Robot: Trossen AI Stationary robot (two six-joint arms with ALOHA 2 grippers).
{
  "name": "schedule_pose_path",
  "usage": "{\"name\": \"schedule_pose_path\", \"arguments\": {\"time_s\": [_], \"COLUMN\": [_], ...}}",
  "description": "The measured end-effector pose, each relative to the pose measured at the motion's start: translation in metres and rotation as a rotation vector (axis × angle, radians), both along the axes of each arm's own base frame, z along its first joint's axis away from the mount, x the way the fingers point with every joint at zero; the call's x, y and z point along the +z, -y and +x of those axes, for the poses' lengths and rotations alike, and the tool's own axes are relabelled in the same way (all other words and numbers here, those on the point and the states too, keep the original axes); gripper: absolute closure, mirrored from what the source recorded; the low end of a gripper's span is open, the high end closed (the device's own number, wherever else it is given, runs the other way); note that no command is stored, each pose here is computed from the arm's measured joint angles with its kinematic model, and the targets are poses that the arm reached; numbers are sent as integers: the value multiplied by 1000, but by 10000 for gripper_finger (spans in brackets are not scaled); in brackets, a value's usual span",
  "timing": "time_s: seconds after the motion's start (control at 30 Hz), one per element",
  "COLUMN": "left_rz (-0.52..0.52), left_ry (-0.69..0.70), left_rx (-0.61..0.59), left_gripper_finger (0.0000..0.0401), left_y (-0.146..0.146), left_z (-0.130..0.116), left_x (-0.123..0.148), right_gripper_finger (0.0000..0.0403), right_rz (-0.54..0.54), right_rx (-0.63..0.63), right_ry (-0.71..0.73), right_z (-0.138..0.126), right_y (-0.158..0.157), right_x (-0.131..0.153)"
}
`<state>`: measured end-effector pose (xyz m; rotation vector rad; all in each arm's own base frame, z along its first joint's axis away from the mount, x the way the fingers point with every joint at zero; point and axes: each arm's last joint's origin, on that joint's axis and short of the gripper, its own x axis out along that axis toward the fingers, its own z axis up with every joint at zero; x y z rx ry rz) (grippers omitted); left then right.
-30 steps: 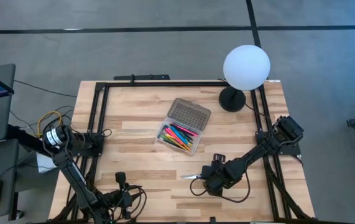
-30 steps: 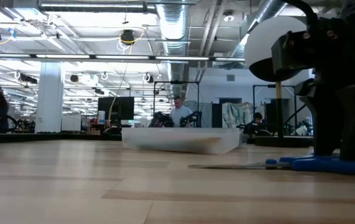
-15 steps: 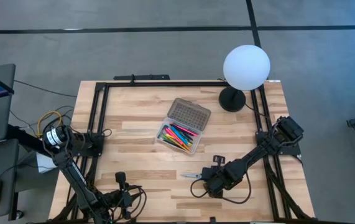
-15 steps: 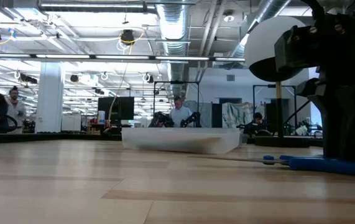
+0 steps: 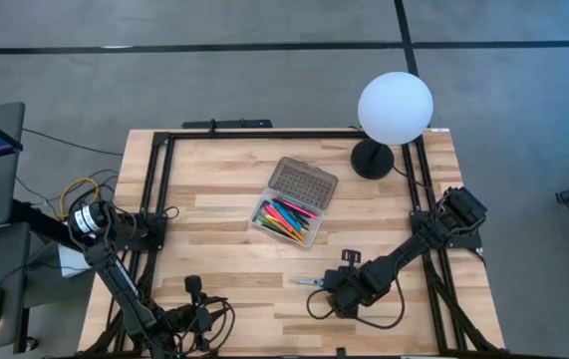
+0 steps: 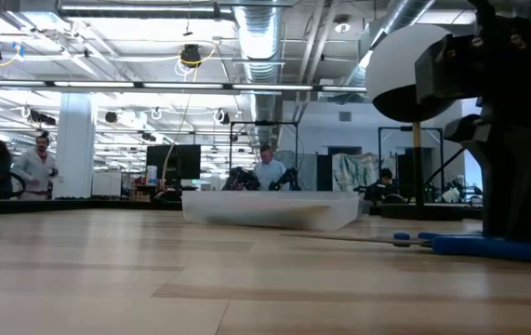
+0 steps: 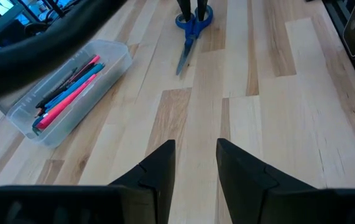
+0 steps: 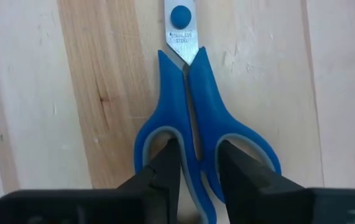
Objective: Pick & place school supplies into a supply box
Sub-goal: Put the blue scissors into the gray supply box
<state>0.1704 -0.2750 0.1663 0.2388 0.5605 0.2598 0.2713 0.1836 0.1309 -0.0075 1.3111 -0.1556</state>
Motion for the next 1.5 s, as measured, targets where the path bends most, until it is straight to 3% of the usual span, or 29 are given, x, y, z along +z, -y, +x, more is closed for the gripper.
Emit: {"name": "schedule_pose_path", "arguments": {"time_s": [0.23,0.53,1.07,1.5], "left_rz": [0,0,0,1], "left_ry": [0,0,1,0], "left_rx": [0,0,0,0], "left_gripper_finger": [289,289,289,289], "left_y": [0,0,0,0], "left_z": [0,0,0,0], "left_x": [0,0,0,0], "right_gripper_finger": [331,331,331,331], "right_rz": [-40,-181,-161,-126], "right_rx": [32,39,-18,-295], "right_ry": [22,116,249,295], "right_z": [-2,-2,32,86], "right_y": [-3,-3,1,84], "right_x": [0,1,30,55]}}
